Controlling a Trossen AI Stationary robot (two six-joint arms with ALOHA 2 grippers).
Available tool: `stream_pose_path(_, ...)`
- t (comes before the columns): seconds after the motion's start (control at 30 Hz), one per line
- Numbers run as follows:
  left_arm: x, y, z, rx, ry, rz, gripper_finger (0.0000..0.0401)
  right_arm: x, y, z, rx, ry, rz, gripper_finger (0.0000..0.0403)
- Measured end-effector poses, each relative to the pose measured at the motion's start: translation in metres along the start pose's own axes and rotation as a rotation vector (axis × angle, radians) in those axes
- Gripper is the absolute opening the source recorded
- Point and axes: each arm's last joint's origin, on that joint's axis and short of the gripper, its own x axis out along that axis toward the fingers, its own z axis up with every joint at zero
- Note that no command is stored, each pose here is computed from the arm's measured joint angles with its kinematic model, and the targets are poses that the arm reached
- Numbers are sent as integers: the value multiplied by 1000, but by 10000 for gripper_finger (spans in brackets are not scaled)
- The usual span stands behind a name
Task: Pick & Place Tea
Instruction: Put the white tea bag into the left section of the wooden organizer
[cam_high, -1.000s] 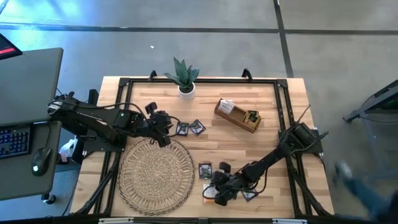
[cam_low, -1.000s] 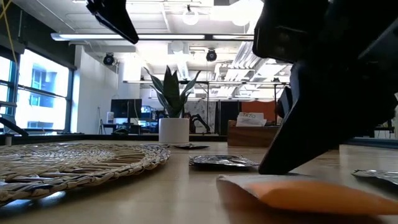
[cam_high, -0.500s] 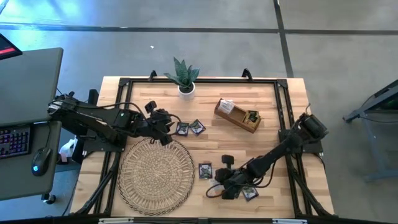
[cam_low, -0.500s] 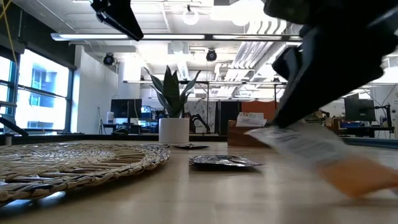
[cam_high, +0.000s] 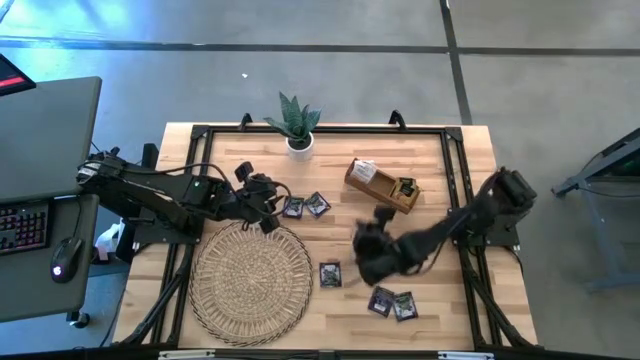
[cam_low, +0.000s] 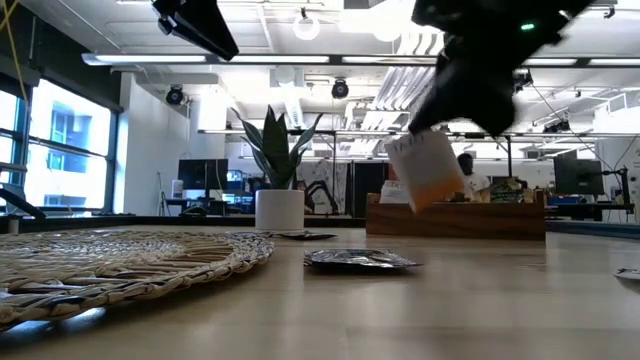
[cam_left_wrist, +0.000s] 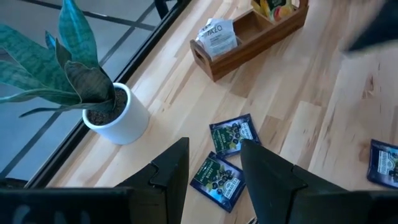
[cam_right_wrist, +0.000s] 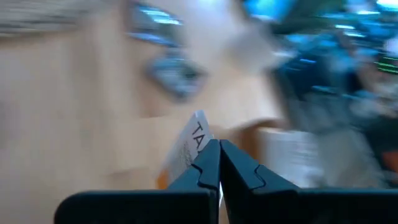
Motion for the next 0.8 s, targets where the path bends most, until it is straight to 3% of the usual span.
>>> stream_pose_path(0.13, 0, -1, 2, -15, -20, -1, 143, 18, -46, 6, -12, 43, -198, 1)
stream_pose_path(0.3, 0, -1, 4, -26, -33, -5, 143, 51, -91, 8, 17, 124, -304, 1)
stream_pose_path(0.53, 0, -1, 3, -24, -35, 7, 143, 99, -106, -8, 60, 127, -267, 0)
stream_pose_path(0.8, 0, 1, 4, -24, -53, 51, 143, 121, -113, -26, 144, 16, -241, 0)
